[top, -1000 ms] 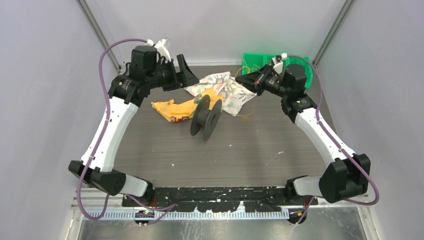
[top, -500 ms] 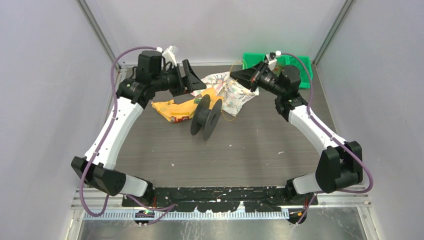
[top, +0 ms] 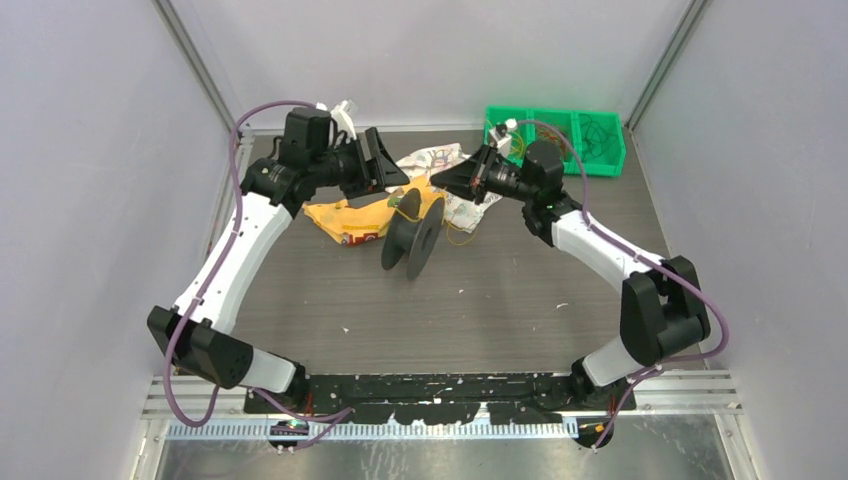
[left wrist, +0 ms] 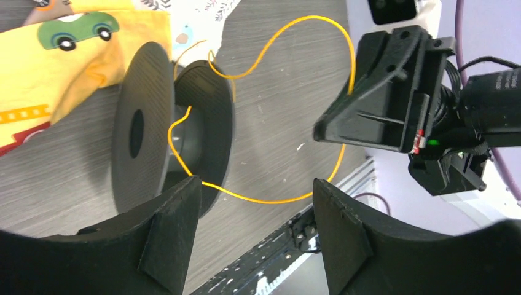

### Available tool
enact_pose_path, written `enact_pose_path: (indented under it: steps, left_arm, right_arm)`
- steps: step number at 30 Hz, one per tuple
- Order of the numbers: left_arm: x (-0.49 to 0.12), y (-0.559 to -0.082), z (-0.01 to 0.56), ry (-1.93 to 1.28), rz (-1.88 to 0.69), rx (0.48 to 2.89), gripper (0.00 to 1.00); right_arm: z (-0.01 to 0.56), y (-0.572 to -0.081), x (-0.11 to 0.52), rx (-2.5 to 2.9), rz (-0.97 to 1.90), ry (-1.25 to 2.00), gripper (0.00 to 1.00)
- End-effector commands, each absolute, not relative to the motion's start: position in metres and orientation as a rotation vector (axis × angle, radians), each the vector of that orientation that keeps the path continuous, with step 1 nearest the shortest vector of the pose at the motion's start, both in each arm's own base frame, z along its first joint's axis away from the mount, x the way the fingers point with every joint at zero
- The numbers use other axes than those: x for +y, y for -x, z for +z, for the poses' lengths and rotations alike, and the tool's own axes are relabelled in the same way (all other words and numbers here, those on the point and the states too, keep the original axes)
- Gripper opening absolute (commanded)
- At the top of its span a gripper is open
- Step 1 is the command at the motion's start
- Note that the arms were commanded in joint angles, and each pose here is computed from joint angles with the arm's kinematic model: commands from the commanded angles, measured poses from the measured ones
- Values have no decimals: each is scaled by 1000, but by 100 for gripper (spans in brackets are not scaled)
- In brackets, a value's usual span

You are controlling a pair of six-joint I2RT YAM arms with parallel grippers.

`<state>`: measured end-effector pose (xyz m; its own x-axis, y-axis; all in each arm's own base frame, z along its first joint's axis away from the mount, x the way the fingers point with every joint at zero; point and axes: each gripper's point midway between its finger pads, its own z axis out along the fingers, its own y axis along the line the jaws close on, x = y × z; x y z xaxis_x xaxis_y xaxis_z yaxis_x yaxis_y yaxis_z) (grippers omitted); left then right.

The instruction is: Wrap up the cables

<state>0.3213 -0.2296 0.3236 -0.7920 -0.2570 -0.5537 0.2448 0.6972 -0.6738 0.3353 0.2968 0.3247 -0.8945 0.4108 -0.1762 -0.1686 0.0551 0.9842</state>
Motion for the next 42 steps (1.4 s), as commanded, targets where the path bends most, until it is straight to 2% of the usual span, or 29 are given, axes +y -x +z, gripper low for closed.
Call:
enact_pose_path:
  steps: [1, 4, 16, 25, 42]
  left_arm:
    - [-211, -313, 325, -24, -912, 2255, 69]
    - [-203, -312, 315, -25, -848, 2289, 72]
    - [-199, -310, 278, -57, -795, 2368, 73]
    - [-199, -317, 260, -94, -754, 2388, 79]
    - [-214, -332, 221, -226, -484, 2485, 70]
  right_arm:
    - [306, -329, 305, 1956, 1897, -149, 1]
    - [299, -328, 307, 1974, 1897, -143, 0]
    - [280, -322, 307, 2050, 1852, -123, 1]
    - [280, -316, 310, 2058, 1858, -97, 1]
    - [290, -310, 326, 2019, 1887, -15, 0]
